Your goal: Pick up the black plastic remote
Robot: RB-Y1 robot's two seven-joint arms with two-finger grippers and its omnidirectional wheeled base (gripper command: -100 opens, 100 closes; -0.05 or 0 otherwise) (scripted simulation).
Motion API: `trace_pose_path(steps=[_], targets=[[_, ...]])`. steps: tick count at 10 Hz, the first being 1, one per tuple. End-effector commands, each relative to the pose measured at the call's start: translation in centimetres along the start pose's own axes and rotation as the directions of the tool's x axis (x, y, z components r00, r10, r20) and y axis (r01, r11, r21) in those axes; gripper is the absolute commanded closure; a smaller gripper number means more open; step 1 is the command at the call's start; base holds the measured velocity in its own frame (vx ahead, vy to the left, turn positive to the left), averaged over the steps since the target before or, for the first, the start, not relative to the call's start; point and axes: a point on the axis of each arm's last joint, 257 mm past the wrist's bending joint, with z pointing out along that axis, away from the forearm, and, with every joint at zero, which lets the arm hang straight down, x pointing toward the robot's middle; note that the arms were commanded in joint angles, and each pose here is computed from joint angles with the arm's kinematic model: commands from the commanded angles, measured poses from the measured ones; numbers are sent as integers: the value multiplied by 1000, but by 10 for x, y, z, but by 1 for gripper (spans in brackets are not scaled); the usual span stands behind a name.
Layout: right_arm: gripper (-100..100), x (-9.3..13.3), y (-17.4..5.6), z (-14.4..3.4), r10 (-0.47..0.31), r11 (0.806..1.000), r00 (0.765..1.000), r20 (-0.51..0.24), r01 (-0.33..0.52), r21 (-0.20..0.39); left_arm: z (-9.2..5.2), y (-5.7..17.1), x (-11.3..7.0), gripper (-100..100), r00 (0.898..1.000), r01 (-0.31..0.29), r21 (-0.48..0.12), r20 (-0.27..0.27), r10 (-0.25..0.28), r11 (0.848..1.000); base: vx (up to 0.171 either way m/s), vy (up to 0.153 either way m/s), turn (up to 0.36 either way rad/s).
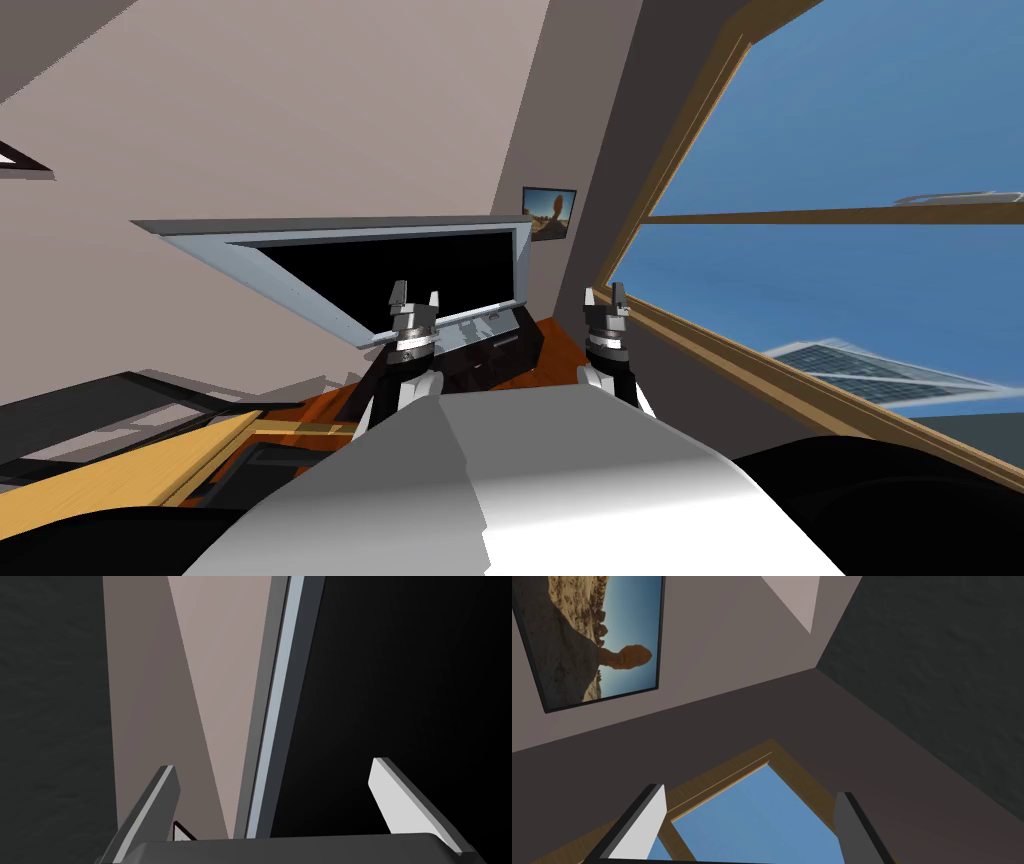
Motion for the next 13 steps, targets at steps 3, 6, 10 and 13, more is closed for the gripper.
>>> trace_pose_path(steps=[3,6,10,13], targets=[[0,0,0,0,0,1000,1000,0,0,0,3,35,7,-100,998,-19,-82,-61,15,996,-41,-35,-16],[0,0,0,0,0,1000,1000,0,0,0,5,62,8,-100,997,-23,-142,-73,12,990,-56,-60,-15],[0,0,0,0,0,1000,1000,0,0,0,8,112,9,-100,997,-22,-255,-79,2,967,-52,-45,-19],[0,0,0,0,0,1000,1000,0,0,0,8,150,9,-100,997,-20,-342,-79,-8,939,-57,-66,-21]])
